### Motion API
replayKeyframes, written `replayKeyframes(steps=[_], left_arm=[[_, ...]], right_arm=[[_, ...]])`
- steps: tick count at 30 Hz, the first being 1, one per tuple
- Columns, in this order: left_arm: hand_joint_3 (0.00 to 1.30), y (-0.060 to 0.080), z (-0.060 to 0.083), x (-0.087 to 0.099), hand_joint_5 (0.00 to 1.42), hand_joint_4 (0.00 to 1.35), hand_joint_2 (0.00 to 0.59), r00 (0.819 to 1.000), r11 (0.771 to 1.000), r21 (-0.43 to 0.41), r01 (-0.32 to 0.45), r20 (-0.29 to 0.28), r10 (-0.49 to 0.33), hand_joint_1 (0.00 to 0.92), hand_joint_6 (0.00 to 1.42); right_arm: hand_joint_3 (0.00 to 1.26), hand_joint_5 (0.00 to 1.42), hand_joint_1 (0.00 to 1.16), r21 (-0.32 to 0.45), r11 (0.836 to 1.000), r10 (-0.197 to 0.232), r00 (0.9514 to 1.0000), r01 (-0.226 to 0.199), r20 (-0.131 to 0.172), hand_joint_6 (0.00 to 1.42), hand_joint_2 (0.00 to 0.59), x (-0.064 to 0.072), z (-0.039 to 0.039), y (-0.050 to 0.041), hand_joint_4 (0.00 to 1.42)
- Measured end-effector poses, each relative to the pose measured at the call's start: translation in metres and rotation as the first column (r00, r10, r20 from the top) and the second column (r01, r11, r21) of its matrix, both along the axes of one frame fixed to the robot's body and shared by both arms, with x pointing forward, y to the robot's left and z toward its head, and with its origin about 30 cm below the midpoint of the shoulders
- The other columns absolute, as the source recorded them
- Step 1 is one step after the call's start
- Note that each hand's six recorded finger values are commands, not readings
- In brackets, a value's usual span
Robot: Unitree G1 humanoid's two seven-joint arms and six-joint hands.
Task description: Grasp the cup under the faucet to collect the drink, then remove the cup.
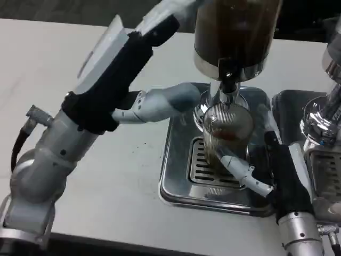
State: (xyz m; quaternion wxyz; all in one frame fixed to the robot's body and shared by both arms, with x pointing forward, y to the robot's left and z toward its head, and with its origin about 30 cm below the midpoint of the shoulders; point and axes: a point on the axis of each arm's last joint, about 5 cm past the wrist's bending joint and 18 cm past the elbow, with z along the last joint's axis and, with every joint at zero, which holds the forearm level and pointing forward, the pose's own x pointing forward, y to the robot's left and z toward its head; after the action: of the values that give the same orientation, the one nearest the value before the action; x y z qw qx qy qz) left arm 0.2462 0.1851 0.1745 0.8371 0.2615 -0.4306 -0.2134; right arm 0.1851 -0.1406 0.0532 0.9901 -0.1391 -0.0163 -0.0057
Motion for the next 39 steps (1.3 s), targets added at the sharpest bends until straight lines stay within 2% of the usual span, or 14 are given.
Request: replayKeyframes(steps=[4, 6, 8, 10, 14, 16, 17, 19, 23, 25, 30, 32, 37, 39], left_arm=[[0.15, 0.013, -0.013, -0.013, 0.13, 0.0, 0.132, 0.995, 0.997, -0.023, -0.075, -0.062, 0.073, 0.0, 0.06], [0.15, 0.022, -0.025, -0.022, 0.13, 0.0, 0.132, 0.984, 0.991, -0.031, -0.131, -0.123, 0.126, 0.0, 0.07], [0.15, 0.03, -0.039, -0.032, 0.13, 0.0, 0.132, 0.966, 0.984, -0.024, -0.177, -0.196, 0.169, 0.0, 0.07], [0.15, 0.035, -0.047, -0.039, 0.13, 0.0, 0.132, 0.952, 0.979, -0.017, -0.205, -0.237, 0.196, 0.0, 0.07], [0.15, 0.041, -0.057, -0.049, 0.13, 0.0, 0.132, 0.93, 0.97, 0.003, -0.241, -0.284, 0.232, 0.0, 0.07], [0.15, 0.048, -0.068, -0.058, 0.13, 0.0, 0.132, 0.902, 0.96, 0.021, -0.278, -0.337, 0.269, 0.0, 0.07], [0.15, 0.049, -0.07, -0.06, 0.13, 0.0, 0.132, 0.896, 0.958, 0.027, -0.284, -0.347, 0.275, 0.0, 0.07], [0.15, 0.054, -0.078, -0.067, 0.12, 0.0, 0.132, 0.873, 0.95, 0.055, -0.308, -0.38, 0.305, 0.0, 0.05], [0.14, 0.06, -0.09, -0.077, 0.1, 0.0, 0.132, 0.838, 0.931, 0.127, -0.344, -0.405, 0.365, 0.0, 0.03], [0.13, 0.062, -0.094, -0.08, 0.08, 0.0, 0.132, 0.826, 0.924, 0.161, -0.348, -0.413, 0.383, 0.0, 0.02], [0.12, 0.062, -0.109, -0.085, 0.08, 0.0, 0.133, 0.8, 0.903, 0.295, -0.312, -0.431, 0.418, 0.0, 0.0], [0.12, 0.061, -0.113, -0.086, 0.08, 0.0, 0.133, 0.793, 0.901, 0.304, -0.308, -0.441, 0.42, 0.0, 0.0], [0.12, 0.06, -0.124, -0.091, 0.07, 0.0, 0.133, 0.762, 0.9, 0.309, -0.306, -0.488, 0.426, 0.0, 0.0], [0.12, 0.059, -0.127, -0.092, 0.07, 0.0, 0.133, 0.756, 0.902, 0.312, -0.3, -0.498, 0.424, 0.0, 0.0]], right_arm=[[0.0, 0.0, 0.68, 0.012, 1.0, 0.007, 0.9999, -0.007, -0.01, 0.0, 0.207, 0.0, -0.0021, 0.0009, 0.0], [0.0, 0.0, 0.67, 0.017, 1.0, 0.01, 0.9998, -0.009, -0.015, 0.0, 0.208, -0.001, -0.0035, 0.0012, 0.0], [0.0, 0.0, 0.67, 0.029, 1.0, 0.008, 0.9999, -0.008, -0.015, 0.0, 0.208, 0.0, -0.0037, 0.0005, 0.0], [0.0, 0.0, 0.67, 0.031, 0.999, 0.013, 0.9998, -0.013, -0.013, 0.0, 0.208, 0.0, -0.0039, 0.0008, 0.0], [0.0, 0.0, 0.67, 0.035, 0.999, 0.024, 0.9997, -0.023, -0.01, 0.0, 0.21, 0.001, -0.005, 0.0014, 0.0], [0.0, 0.0, 0.67, 0.038, 0.999, 0.025, 0.9997, -0.025, -0.008, 0.0, 0.211, 0.001, -0.0055, 0.0014, 0.0], [0.0, 0.0, 0.67, 0.038, 0.999, 0.025, 0.9997, -0.025, -0.008, 0.0, 0.211, 0.001, -0.0055, 0.0013, 0.0], [0.0, 0.0, 0.68, 0.039, 0.999, 0.026, 0.9996, -0.026, -0.007, 0.0, 0.212, 0.001, -0.0057, 0.0013, 0.0], [0.0, 0.0, 0.68, 0.037, 0.999, 0.028, 0.9996, -0.028, -0.004, 0.0, 0.209, 0.002, -0.0053, 0.0013, 0.0], [0.0, 0.0, 0.68, 0.036, 0.999, 0.029, 0.9996, -0.029, -0.002, 0.0, 0.208, 0.002, -0.0051, 0.0013, 0.0], [0.0, 0.0, 0.69, 0.033, 0.999, 0.034, 0.9994, -0.034, 0.005, 0.0, 0.206, 0.005, -0.0038, 0.0018, 0.0], [0.0, 0.0, 0.69, 0.033, 0.999, 0.035, 0.9994, -0.036, 0.007, 0.0, 0.205, 0.005, -0.0033, 0.002, 0.0], [0.0, 0.0, 0.69, 0.032, 0.998, 0.048, 0.9988, -0.048, 0.003, 0.0, 0.205, 0.007, -0.0035, 0.0024, 0.0], [0.0, 0.0, 0.69, 0.032, 0.998, 0.054, 0.9985, -0.054, -0.001, 0.0, 0.205, 0.008, -0.0039, 0.0032, 0.0]])
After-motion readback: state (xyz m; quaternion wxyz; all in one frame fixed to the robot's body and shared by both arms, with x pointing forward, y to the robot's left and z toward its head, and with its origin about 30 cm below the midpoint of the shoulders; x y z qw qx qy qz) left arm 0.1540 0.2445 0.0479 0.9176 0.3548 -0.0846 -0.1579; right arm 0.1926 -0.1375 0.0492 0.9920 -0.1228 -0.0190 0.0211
